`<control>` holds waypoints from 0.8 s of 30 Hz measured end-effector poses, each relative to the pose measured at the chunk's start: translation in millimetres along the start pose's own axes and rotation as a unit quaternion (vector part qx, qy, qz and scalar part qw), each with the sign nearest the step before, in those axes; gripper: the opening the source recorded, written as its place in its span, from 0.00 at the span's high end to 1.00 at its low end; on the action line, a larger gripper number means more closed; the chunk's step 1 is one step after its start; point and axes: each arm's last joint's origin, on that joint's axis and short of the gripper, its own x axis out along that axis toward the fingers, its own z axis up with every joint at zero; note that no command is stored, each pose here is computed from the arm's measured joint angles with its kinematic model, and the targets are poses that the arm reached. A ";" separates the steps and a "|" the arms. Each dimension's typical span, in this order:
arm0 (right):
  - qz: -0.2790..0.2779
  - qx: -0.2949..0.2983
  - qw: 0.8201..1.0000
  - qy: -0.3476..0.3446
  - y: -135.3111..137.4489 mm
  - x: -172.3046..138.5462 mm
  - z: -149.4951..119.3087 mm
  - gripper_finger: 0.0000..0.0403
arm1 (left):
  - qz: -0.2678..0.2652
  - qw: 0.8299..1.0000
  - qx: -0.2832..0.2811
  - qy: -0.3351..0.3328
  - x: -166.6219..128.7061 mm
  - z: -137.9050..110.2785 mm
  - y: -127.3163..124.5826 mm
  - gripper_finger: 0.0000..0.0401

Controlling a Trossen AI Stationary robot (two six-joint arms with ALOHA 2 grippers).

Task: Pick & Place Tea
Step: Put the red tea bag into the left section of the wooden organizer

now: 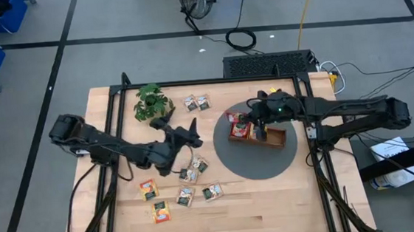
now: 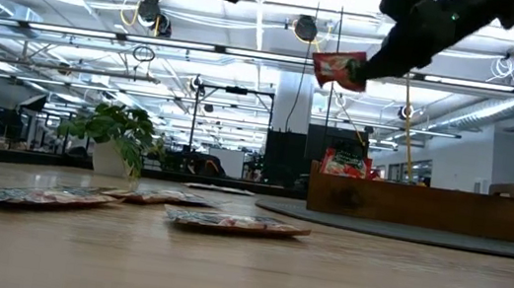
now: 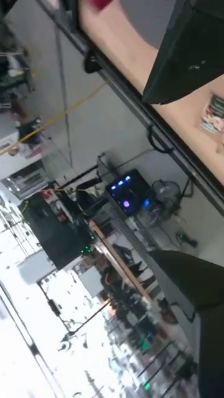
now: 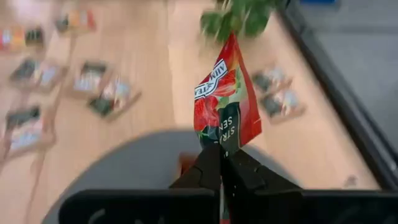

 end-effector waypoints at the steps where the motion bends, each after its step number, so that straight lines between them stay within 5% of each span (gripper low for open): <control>1: 0.003 -0.002 1.000 0.024 0.4 -1.9 2.7 1.00 | -0.001 1.000 -0.012 -0.001 -0.3 -1.3 4.1 0.02; 13: 0.030 -0.028 0.956 0.290 12.1 43.5 -18.6 1.00 | -0.003 0.998 -0.067 -0.001 -3.9 -22.8 26.9 0.02; 24: 0.040 -0.048 0.939 0.337 16.2 66.8 -30.4 1.00 | -0.008 0.998 -0.067 -0.004 -3.9 -22.5 27.0 0.02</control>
